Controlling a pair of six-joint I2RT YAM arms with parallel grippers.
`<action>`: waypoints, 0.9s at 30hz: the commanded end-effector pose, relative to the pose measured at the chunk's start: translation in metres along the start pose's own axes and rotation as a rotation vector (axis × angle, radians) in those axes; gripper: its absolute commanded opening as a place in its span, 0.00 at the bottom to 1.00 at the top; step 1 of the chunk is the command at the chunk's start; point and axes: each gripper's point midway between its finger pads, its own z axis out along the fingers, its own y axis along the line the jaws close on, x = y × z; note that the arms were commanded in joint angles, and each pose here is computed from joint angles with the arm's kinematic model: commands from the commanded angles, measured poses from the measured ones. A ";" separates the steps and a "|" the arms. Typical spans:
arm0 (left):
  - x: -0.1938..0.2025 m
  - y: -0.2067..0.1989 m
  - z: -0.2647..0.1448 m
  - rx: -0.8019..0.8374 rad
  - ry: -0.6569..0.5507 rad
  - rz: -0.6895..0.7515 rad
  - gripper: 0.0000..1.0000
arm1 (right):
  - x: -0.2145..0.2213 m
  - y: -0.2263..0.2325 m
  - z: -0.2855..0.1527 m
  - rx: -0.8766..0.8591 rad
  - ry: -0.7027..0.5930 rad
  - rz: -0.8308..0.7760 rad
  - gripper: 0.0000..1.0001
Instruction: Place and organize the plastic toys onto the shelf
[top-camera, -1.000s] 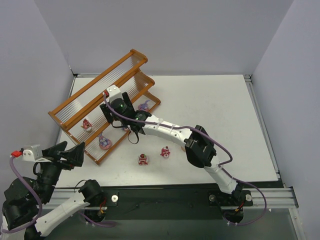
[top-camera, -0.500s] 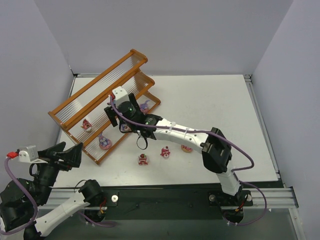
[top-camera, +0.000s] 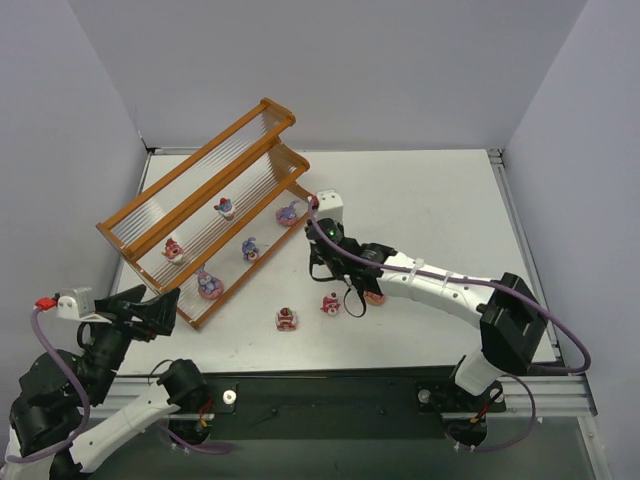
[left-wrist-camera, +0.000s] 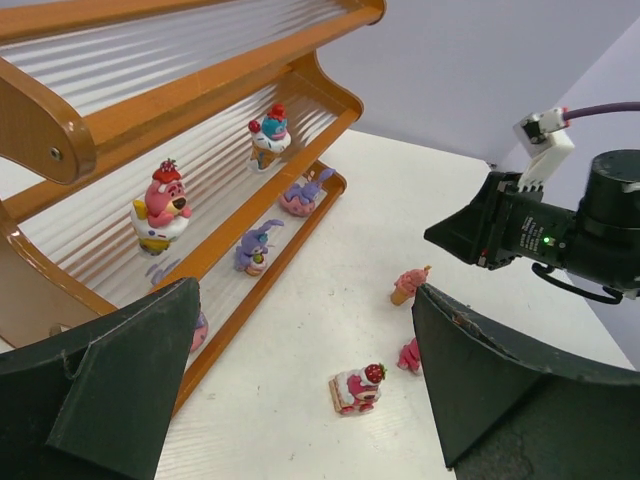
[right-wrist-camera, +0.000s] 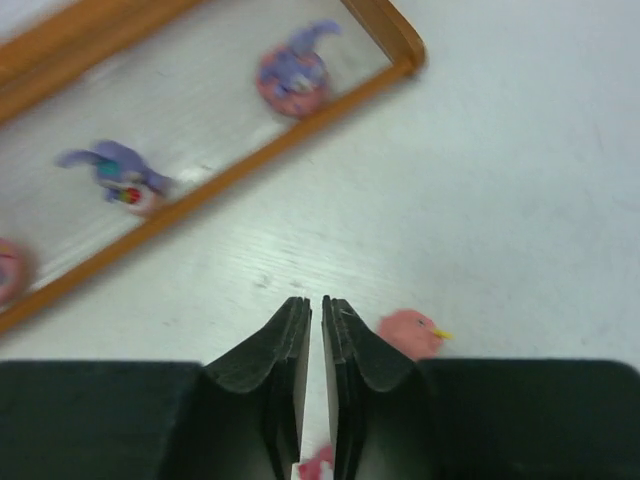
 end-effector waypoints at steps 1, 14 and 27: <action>0.007 -0.011 0.005 0.045 0.002 -0.027 0.97 | 0.053 -0.035 0.007 0.050 0.131 0.097 0.10; 0.025 -0.015 0.016 0.028 0.055 -0.002 0.97 | 0.081 -0.023 0.041 0.069 0.198 0.075 0.00; 0.028 -0.013 0.016 0.022 0.058 -0.004 0.97 | 0.105 -0.045 0.046 0.176 0.229 0.049 0.00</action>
